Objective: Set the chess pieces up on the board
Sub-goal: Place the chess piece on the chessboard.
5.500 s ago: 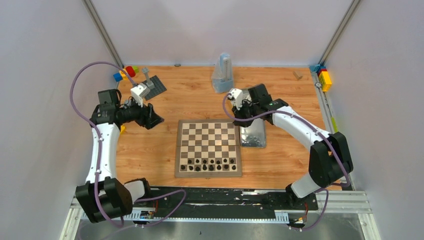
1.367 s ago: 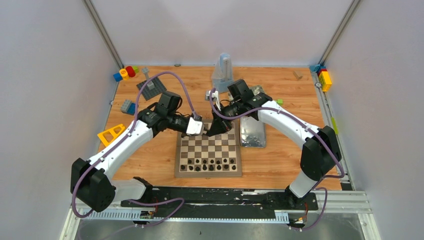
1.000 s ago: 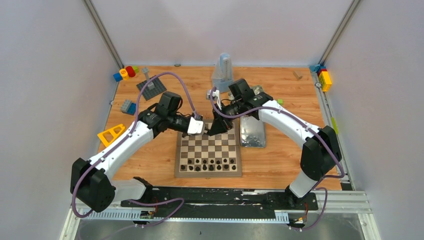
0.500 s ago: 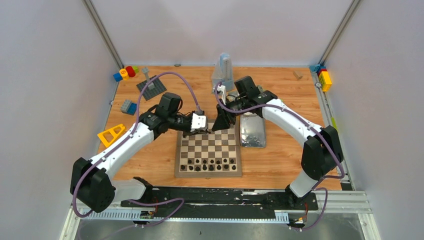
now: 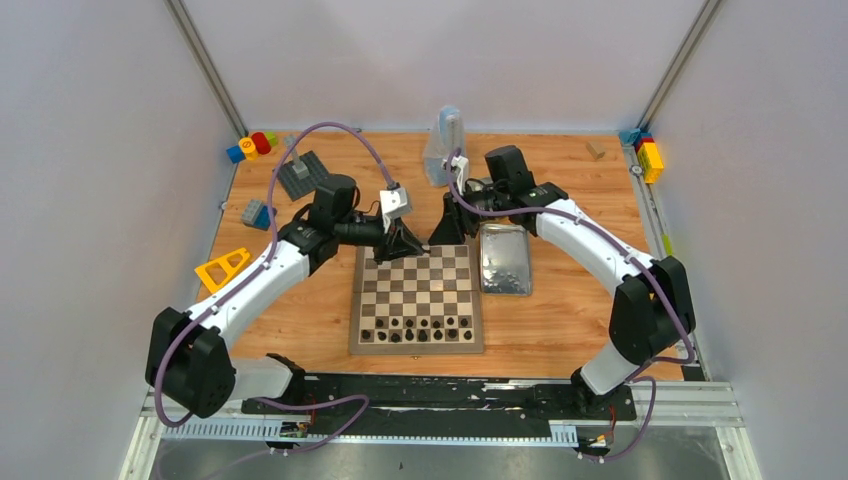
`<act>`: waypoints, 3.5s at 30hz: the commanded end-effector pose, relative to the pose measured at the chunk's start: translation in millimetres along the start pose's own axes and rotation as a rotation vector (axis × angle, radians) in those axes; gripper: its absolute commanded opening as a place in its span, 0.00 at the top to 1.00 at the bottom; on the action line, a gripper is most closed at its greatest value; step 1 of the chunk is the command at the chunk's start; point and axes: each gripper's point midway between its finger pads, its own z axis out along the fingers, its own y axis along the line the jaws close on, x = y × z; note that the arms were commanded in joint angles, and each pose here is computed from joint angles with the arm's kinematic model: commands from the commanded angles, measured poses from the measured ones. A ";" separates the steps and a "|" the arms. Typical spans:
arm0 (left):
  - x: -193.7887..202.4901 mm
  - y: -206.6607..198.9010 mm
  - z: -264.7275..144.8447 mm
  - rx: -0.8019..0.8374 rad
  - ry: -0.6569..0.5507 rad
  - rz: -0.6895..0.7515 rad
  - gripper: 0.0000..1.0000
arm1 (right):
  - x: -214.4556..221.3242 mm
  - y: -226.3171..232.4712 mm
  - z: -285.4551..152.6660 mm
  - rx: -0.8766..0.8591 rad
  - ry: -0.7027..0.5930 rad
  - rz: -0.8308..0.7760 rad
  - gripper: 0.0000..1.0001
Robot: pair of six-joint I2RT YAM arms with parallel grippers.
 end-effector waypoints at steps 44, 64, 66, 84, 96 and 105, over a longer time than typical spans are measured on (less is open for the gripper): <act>-79.7 13.4 3.0 0.101 -0.364 -0.249 1.00 | -56.3 44.5 -50.3 -0.126 -0.184 -0.008 0.68; -82.7 15.7 0.5 0.089 -0.372 -0.231 1.00 | -51.3 45.1 -47.8 -0.152 -0.175 0.003 0.87; -81.4 15.3 0.7 0.091 -0.369 -0.229 1.00 | -51.7 45.2 -47.9 -0.152 -0.176 0.001 0.90; -63.2 29.7 -42.7 -0.092 -0.236 -0.091 0.08 | -28.8 29.6 -47.3 0.006 -0.098 -0.113 1.00; -5.5 82.4 -191.2 -0.738 -0.068 -0.273 0.00 | 32.9 59.0 43.9 0.096 0.333 -0.358 1.00; 46.6 103.5 -304.1 -1.174 -0.017 -0.525 0.00 | 70.7 74.4 121.1 0.086 0.645 -0.544 1.00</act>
